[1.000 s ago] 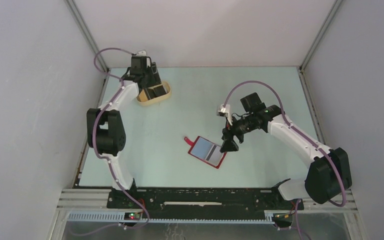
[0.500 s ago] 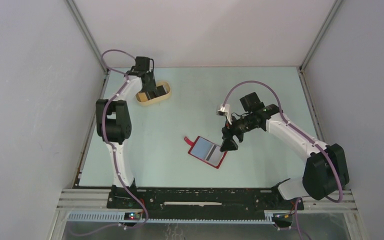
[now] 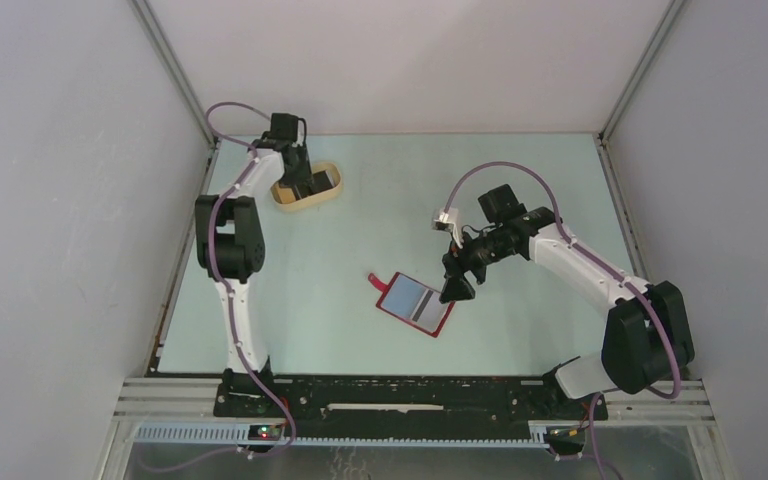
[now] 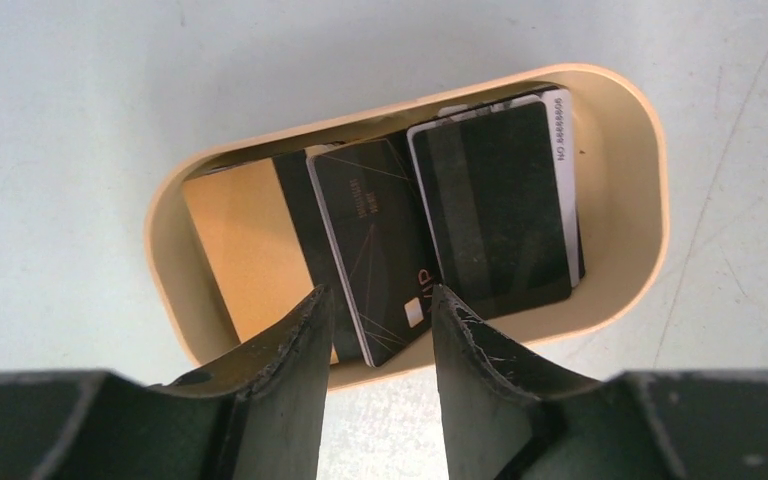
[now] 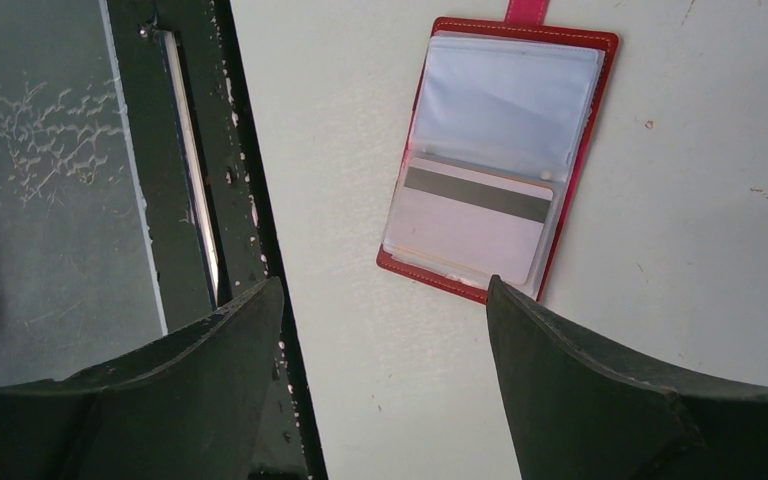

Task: Put the credit cards into the card holder
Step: Move the storage box to the center of the board.

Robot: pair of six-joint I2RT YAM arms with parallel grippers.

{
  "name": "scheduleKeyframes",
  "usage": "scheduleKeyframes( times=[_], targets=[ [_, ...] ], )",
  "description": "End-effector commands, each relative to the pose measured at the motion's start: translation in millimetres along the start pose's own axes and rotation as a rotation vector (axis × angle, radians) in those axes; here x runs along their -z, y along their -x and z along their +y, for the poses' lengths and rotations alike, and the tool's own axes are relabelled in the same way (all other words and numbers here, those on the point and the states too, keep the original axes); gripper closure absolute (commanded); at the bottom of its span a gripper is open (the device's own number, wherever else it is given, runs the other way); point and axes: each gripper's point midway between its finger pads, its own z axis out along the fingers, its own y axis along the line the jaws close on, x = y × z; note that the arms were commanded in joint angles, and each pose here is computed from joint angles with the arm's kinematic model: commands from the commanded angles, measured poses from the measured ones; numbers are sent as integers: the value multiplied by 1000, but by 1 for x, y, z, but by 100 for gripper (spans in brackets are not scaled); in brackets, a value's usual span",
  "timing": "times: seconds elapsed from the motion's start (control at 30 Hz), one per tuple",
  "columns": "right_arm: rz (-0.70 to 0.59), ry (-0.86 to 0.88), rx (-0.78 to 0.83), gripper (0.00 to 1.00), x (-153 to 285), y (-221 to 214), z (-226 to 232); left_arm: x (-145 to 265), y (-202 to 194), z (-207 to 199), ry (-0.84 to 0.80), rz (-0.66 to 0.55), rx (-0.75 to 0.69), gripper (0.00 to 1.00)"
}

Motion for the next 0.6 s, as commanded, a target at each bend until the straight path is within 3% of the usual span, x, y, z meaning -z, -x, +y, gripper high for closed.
scheduleKeyframes(
  times=[0.0,0.27,0.57],
  targets=[
    [-33,-14,18,17,6,17,-4,17,25,-19,-119,-45,-24,54],
    [-41,-10,9,17,8,18,-4,31,29,-44,-250,-4,-140,53],
    [-51,-5,-17,17,10,20,-9,20,30,-69,-316,46,-139,64]
  ],
)
